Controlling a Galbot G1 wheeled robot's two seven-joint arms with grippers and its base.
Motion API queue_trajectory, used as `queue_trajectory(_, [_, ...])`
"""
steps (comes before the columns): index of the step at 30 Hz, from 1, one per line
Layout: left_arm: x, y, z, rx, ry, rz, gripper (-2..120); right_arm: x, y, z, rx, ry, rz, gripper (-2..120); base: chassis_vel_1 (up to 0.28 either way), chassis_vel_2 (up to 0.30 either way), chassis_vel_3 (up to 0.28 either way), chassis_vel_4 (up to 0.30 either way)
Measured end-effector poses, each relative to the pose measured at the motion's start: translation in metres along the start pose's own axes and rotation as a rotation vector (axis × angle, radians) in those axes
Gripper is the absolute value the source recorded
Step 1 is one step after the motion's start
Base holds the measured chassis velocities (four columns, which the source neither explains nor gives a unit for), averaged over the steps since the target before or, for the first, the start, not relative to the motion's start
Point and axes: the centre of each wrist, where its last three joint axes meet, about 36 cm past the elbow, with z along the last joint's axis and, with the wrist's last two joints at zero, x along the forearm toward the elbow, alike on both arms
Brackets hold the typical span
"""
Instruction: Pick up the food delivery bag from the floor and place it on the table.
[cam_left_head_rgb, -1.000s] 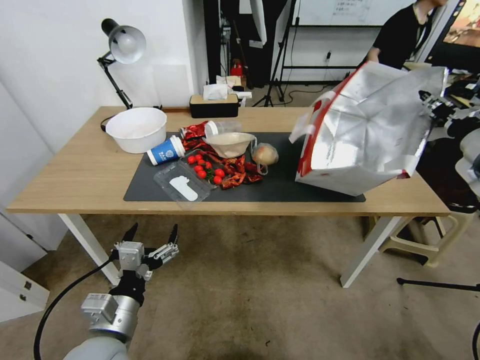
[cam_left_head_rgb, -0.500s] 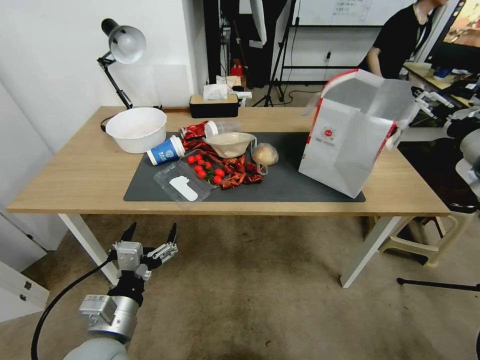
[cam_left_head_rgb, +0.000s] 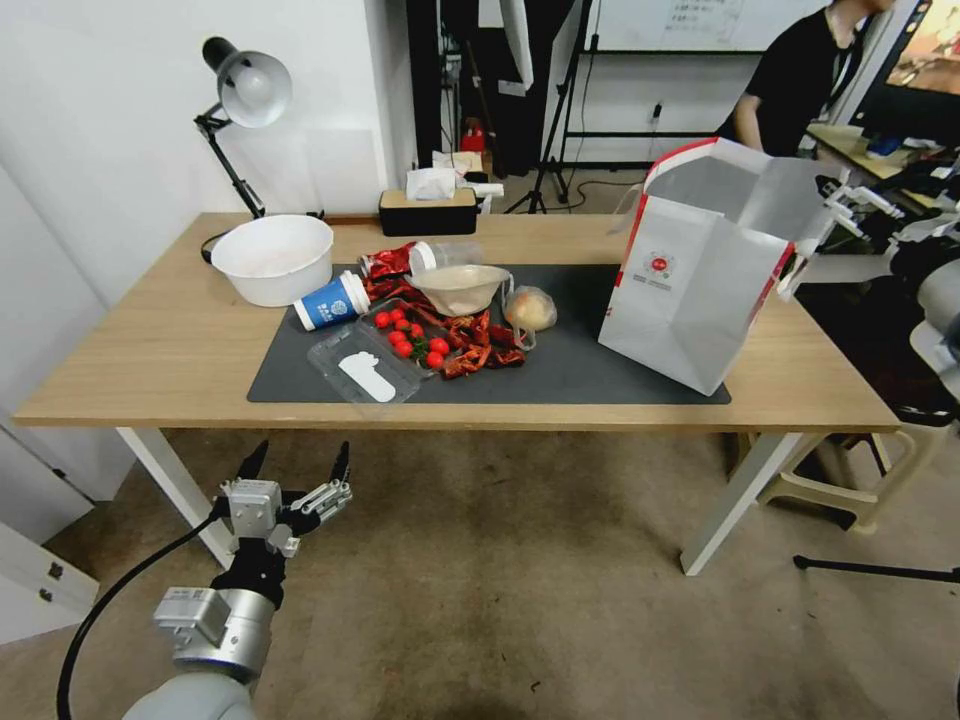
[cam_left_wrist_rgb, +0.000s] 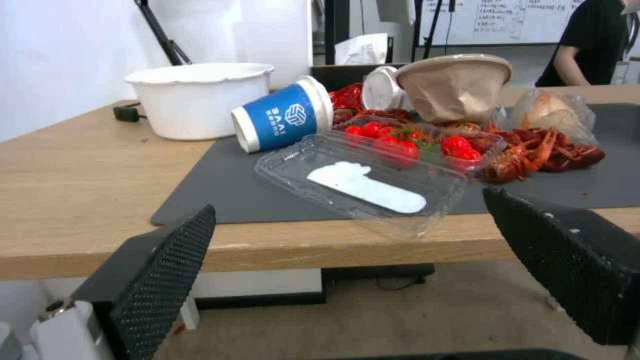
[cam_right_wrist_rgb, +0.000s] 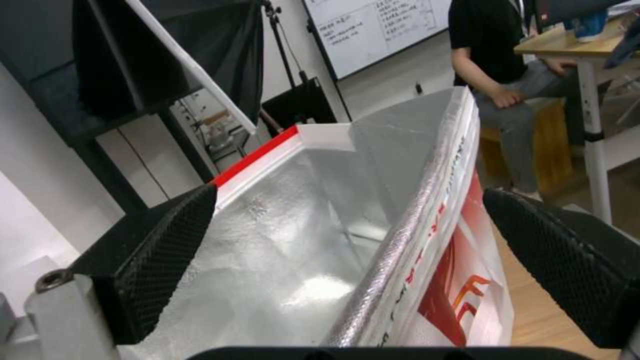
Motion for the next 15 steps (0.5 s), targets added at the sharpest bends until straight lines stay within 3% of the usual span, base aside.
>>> queue_trajectory(15, [0.0003,0.0002,-0.0004,0.0,-0.001,-0.002,100,0.0037,0.0022,0.0048,0.008,0.012,-0.008,100,0.0,0.0,0.0,0.0])
